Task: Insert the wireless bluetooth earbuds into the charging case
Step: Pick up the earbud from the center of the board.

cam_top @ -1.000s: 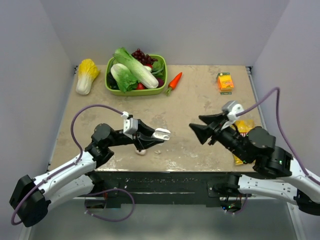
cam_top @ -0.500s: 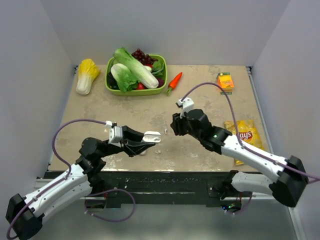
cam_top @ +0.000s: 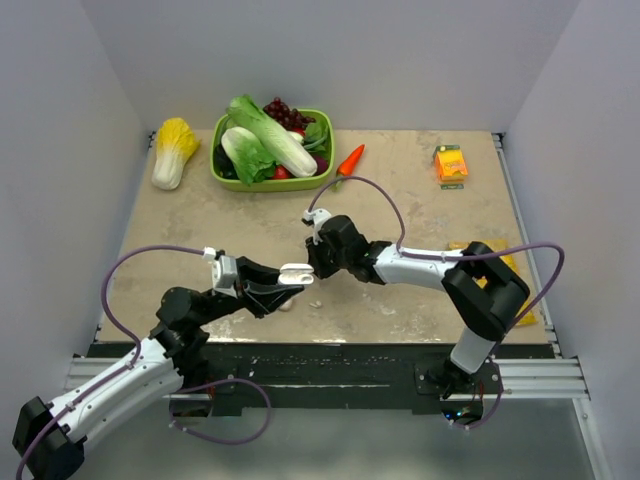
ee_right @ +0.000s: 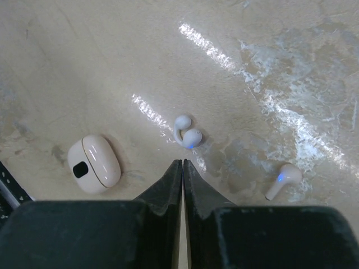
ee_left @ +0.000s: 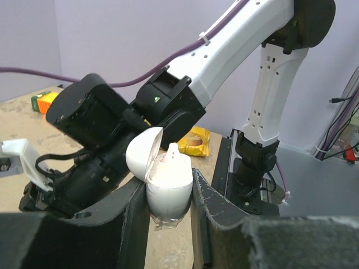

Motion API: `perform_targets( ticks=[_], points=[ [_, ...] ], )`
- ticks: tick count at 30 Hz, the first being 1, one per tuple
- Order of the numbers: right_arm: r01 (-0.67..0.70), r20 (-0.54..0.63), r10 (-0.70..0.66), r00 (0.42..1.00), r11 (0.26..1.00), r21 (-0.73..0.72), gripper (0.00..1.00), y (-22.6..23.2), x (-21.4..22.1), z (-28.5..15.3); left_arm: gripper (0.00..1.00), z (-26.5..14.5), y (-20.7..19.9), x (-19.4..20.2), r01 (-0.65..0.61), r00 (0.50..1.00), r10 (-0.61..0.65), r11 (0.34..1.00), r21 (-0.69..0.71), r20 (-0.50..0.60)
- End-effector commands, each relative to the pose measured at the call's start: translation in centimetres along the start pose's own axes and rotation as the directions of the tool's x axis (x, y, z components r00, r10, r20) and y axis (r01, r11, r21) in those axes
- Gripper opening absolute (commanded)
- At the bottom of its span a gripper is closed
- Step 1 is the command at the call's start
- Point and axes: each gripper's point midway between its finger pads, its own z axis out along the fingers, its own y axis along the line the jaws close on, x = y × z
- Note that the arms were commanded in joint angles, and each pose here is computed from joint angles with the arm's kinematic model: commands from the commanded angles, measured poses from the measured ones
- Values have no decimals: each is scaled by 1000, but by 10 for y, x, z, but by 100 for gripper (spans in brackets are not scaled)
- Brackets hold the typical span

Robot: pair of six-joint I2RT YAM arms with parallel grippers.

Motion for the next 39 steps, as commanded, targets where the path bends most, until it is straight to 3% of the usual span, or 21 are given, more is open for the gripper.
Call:
perform_targets(
  ticks=[1,14,18,29,39],
  points=[
    [-10,42,12,999,999,-40,5,11,-20,11,0,3,-4,-21,-22,997,21,1000,7,73],
    [-31,-16,31,999,999,-24,1,3,5,30,0,2,-5,-20,-13,998,12,1000,10,66],
    [0,-10,-1,1000,999,-53,4,17,5,24,0,2,-6,-21,-13,998,12,1000,12,64],
    [59,25,-57,998,995,-82,31,33,-13,24,0,1,-9,-21,-15,998,13,1000,24,68],
    [88,-7,-88,996,995,-52,33,28,-14,39,0,1,-10,-20,-13,998,11,999,30,63]
  ],
)
